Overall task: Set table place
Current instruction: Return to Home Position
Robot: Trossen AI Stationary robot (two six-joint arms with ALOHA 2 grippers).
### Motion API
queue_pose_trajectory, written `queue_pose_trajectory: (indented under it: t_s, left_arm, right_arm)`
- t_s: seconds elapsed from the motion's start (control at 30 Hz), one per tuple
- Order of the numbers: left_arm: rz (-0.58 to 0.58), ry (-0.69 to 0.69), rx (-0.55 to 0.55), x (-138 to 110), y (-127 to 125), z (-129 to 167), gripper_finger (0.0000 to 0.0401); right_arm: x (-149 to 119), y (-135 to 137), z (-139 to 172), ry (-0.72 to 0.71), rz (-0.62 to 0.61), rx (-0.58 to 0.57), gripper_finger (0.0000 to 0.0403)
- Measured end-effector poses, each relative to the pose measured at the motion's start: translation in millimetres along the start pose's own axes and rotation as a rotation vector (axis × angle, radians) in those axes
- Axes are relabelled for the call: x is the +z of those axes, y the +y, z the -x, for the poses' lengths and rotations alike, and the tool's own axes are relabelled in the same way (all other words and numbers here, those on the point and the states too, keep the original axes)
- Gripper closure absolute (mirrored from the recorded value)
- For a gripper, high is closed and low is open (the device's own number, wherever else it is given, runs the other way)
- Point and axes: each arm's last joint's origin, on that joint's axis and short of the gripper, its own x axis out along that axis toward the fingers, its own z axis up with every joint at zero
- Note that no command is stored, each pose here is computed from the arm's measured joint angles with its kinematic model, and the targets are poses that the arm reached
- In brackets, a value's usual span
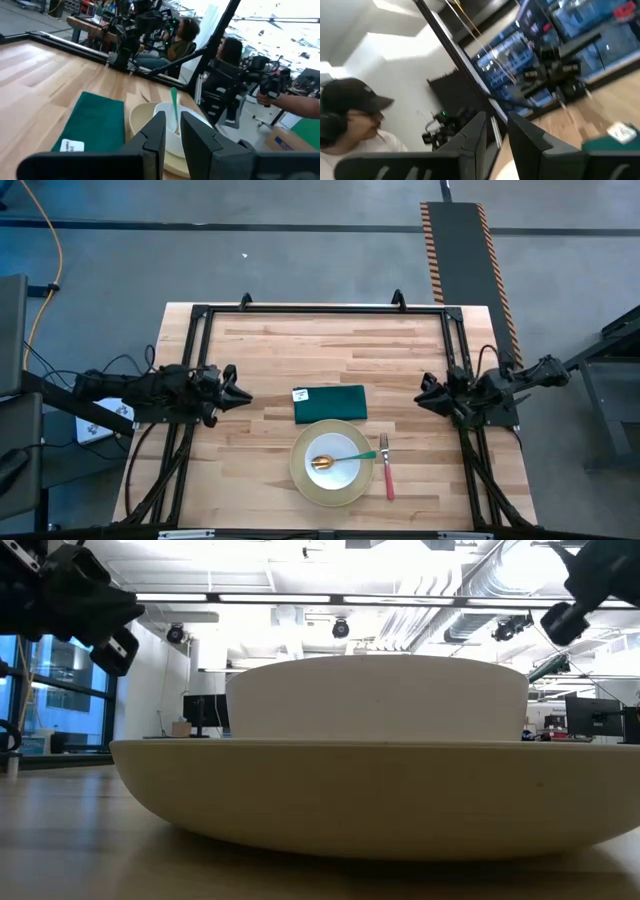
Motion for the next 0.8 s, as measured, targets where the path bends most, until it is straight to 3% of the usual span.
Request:
queue_pose_trajectory:
  t_s: [0.37,0.8]
  left_arm:
    - [0.008,0.029,0.095,-4,4,-3,0.0352]
    - [0.015,0.028,0.094,-4,4,-3,0.0352]
  right_arm:
    - [-13,-9,1,0.13,-0.054,-0.1,0.0331]
    - [-13,-9,1,0.131,-0.026,-0.099,0.0331]
